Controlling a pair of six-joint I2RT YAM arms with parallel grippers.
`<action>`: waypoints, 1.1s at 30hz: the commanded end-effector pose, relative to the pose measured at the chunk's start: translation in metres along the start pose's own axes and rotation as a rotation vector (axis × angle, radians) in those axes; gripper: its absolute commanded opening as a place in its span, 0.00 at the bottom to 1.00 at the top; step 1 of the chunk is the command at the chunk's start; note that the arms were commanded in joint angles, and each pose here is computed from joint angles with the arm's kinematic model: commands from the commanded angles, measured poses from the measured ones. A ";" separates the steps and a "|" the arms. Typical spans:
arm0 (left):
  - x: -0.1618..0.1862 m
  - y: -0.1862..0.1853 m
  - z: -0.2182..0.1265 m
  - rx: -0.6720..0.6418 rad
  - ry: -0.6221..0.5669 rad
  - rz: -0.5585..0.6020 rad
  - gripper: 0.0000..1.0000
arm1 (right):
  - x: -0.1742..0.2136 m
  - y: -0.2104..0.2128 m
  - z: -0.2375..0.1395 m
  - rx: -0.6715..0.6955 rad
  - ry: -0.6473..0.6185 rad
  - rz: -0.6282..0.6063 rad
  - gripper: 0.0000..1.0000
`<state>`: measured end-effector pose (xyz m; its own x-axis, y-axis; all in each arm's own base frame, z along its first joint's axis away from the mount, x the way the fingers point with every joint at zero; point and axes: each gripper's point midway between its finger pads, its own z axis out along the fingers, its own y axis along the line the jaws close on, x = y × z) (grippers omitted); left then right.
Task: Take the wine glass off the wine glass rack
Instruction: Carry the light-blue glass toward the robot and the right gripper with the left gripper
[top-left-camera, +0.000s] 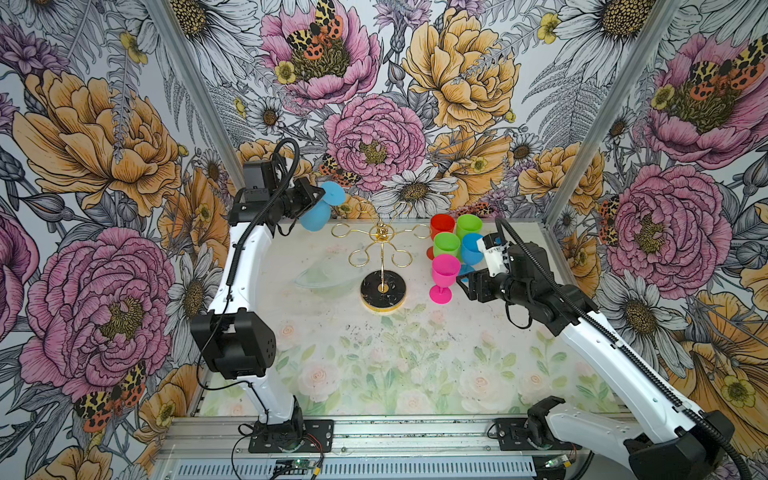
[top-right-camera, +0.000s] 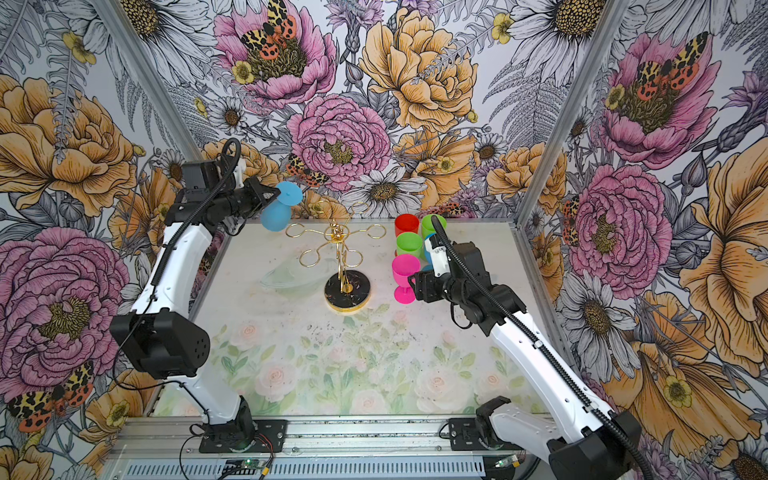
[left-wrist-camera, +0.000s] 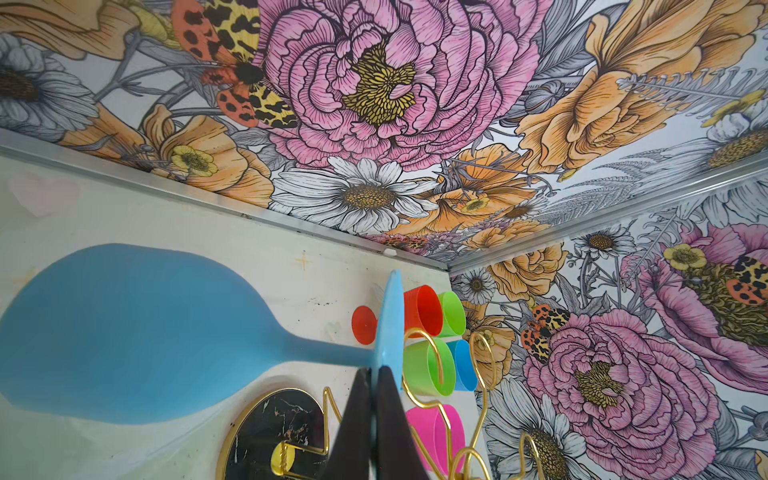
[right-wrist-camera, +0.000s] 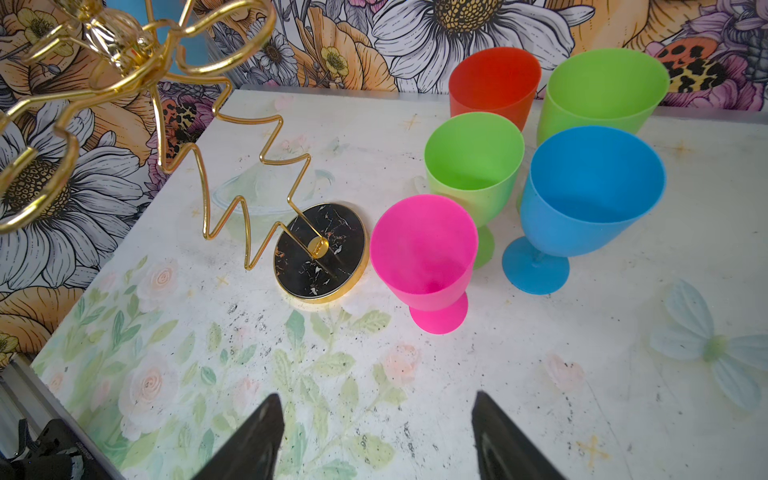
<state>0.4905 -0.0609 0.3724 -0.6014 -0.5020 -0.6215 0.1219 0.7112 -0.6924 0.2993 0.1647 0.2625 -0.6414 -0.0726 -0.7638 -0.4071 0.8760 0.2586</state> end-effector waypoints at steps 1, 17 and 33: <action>0.002 0.012 -0.021 -0.090 -0.054 0.061 0.00 | -0.005 0.006 0.003 -0.021 -0.021 0.002 0.72; 0.125 0.030 -0.094 -0.263 0.158 0.240 0.00 | -0.009 0.001 0.007 0.005 -0.035 0.016 0.72; 0.241 -0.044 -0.132 0.147 0.454 0.313 0.00 | -0.016 -0.004 0.013 0.037 -0.041 0.064 0.72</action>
<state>0.2598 -0.1234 0.2926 -0.7903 -0.0558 -0.6102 0.3201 0.8116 -0.4887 0.3134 0.1663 0.2557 -0.6579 -0.0242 -0.7528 -0.3531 0.8928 0.2799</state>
